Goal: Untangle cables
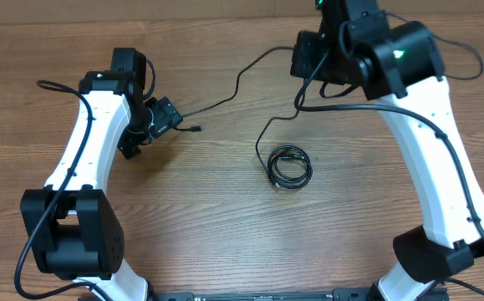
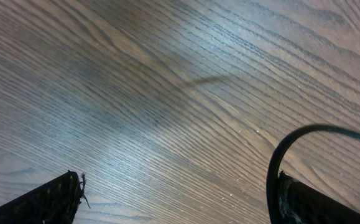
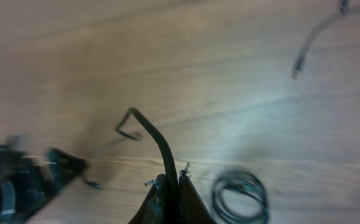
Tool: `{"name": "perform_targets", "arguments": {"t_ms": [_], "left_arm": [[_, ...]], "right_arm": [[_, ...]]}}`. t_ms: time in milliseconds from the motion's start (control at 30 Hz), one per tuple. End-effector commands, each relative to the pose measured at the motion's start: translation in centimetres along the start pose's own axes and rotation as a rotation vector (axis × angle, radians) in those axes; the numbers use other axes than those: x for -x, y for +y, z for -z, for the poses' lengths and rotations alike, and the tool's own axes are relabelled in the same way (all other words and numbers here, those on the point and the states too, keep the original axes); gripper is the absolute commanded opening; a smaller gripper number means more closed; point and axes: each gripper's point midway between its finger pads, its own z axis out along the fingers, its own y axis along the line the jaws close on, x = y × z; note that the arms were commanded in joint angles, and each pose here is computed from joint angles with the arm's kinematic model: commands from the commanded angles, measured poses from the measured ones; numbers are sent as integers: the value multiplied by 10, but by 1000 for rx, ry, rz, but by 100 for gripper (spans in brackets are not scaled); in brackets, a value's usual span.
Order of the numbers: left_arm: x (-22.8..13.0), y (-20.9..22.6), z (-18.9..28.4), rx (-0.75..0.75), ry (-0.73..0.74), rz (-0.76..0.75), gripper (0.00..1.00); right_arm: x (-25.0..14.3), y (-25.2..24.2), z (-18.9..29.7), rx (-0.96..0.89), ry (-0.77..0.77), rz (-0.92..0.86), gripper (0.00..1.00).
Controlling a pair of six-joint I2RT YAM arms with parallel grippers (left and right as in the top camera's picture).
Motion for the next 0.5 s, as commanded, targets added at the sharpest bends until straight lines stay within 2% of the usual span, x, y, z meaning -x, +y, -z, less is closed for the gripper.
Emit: {"name": "perform_targets", "arguments": {"t_ms": [0,267,467], "left_arm": [[-1,-2,4,-18,1,-44,100],[-2,-1,4,-13,7,-43,100],[-3,-1,4,-13,7,-45,100]], "right_arm": [[21,31,46,164,-89,-6,4],[49,44,87,262,-214,-9,4],[85,-10,98,198,-301,-116,4]]}}
